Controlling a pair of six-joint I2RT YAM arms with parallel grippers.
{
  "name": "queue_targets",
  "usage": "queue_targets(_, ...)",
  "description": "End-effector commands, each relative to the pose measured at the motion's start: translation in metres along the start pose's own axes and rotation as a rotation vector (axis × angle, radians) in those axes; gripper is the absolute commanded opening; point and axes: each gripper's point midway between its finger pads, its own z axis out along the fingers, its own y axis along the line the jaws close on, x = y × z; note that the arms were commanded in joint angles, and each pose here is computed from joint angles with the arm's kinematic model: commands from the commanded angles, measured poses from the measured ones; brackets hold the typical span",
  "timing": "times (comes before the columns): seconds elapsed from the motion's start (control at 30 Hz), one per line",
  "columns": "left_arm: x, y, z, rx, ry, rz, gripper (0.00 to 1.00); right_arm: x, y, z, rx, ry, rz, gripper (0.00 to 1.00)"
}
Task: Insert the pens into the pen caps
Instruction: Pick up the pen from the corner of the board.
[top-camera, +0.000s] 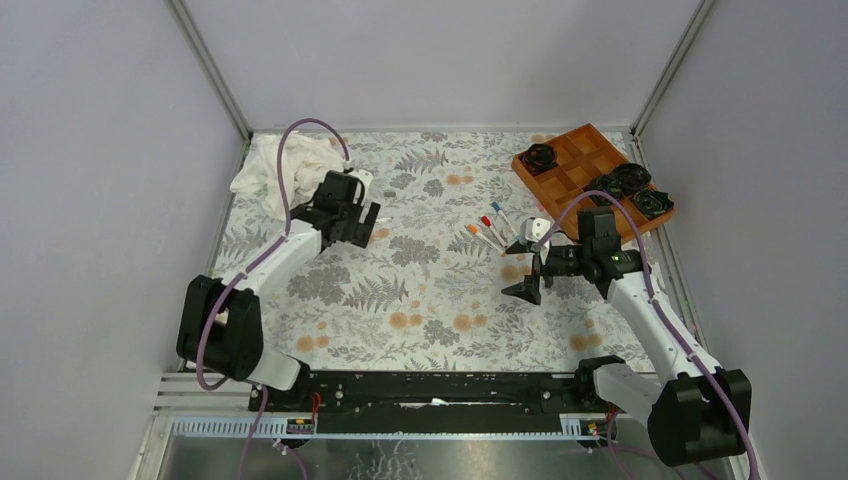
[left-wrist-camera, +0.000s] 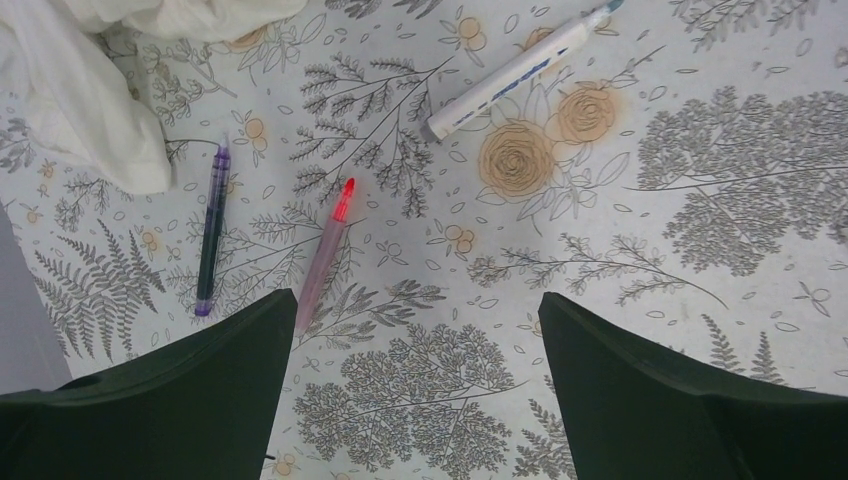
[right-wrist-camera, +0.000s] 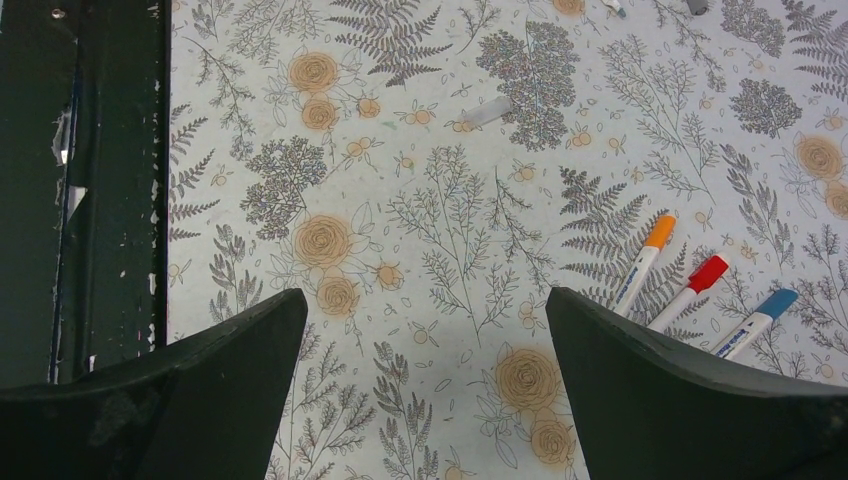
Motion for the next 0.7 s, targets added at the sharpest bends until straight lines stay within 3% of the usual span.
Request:
queue_targets(0.0,-0.001,0.011,0.011,-0.013,-0.006,-0.029,0.99,-0.016,-0.005,-0.005,0.018,-0.023,-0.030,1.00)
queue_targets(0.13,0.004,0.023,0.021,-0.009,0.019,-0.046,0.96,-0.017,-0.005,-0.005,0.015,-0.023,-0.020,1.00)
queue_targets(0.33,0.026,0.044,0.048,0.070,0.131,-0.151,0.72,-0.023,-0.004,-0.006,0.011,-0.038,-0.014,1.00)
queue_targets(0.67,0.055,0.055,0.067,0.083,0.233,-0.184,0.69,-0.029,-0.001,-0.006,-0.004,-0.058,-0.006,1.00)
